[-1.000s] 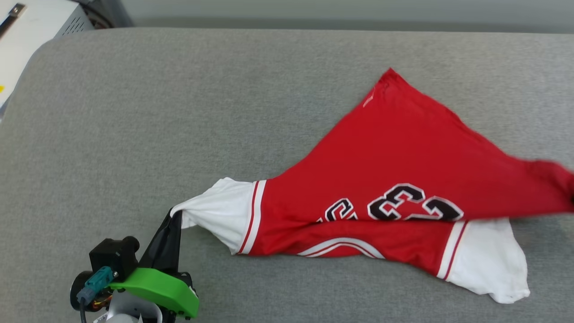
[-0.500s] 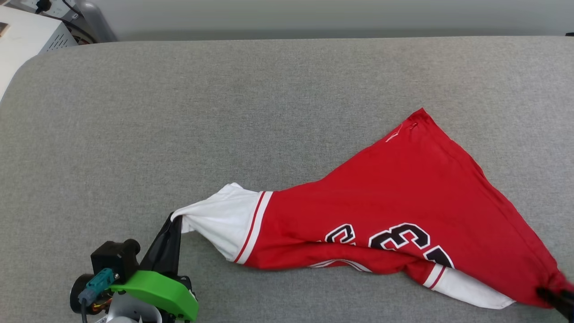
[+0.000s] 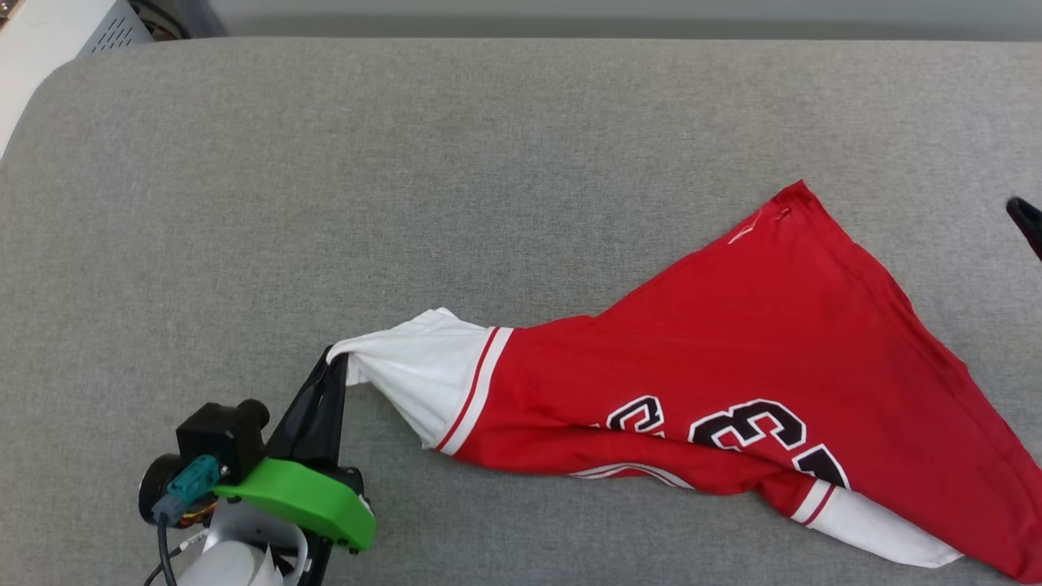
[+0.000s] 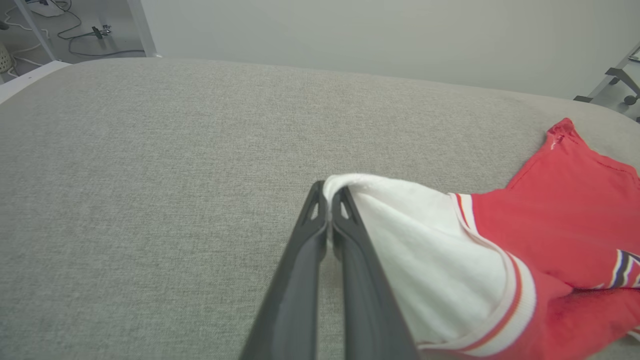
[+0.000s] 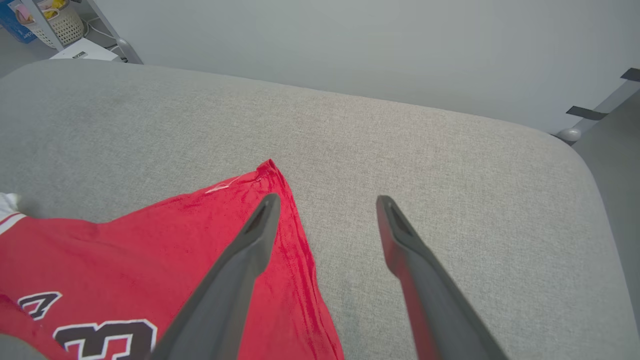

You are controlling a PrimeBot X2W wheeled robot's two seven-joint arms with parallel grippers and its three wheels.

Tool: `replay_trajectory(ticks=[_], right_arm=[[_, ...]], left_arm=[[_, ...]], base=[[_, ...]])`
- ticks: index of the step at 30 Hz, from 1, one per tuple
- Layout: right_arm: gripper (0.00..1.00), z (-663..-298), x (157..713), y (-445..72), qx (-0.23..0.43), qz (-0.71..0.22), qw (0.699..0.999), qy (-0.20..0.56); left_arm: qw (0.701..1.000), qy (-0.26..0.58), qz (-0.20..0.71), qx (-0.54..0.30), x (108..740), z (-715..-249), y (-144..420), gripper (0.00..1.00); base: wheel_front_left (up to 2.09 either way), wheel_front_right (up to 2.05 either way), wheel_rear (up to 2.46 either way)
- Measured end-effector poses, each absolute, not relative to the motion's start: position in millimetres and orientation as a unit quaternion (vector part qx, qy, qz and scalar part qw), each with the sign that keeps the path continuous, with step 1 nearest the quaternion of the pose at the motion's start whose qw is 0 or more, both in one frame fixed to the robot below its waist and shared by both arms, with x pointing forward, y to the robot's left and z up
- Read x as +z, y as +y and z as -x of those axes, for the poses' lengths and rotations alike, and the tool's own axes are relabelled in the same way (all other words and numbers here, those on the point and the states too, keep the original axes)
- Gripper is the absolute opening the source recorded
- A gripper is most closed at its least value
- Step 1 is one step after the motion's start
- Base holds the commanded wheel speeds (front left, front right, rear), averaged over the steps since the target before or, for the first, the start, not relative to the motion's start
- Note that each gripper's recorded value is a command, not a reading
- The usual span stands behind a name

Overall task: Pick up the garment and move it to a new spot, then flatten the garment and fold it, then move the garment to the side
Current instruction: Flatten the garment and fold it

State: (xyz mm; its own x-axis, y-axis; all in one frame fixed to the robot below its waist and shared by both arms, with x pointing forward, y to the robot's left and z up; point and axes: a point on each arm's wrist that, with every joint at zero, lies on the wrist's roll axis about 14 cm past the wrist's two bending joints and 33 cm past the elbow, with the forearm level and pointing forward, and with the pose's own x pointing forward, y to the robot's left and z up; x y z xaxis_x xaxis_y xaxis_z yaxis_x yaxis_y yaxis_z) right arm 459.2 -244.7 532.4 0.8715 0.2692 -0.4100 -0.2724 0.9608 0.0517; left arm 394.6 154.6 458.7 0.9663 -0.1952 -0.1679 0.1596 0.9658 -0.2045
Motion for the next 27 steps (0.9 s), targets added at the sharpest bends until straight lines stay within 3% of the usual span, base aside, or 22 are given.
replay_trajectory(ticks=[6,15,27], right_arm=[[1.00,-500.6,510.1,-189.7,0.197,0.046,0.942,0.267],[1.00,-537.9,439.2,-167.1,0.202,0.092,0.892,0.395],[1.00,-538.0,354.5,-150.6,0.221,0.091,0.839,0.489]], left_arm=[[0.987,0.093,0.091,-0.094,456.1,-406.3,154.2,0.00],[0.987,0.095,0.098,-0.089,449.3,-418.7,155.3,0.00],[0.986,0.118,0.087,-0.072,425.1,-422.4,167.6,0.00]], base=[[0.00,0.00,0.00],[0.00,0.00,0.00],[0.00,0.00,0.00]])
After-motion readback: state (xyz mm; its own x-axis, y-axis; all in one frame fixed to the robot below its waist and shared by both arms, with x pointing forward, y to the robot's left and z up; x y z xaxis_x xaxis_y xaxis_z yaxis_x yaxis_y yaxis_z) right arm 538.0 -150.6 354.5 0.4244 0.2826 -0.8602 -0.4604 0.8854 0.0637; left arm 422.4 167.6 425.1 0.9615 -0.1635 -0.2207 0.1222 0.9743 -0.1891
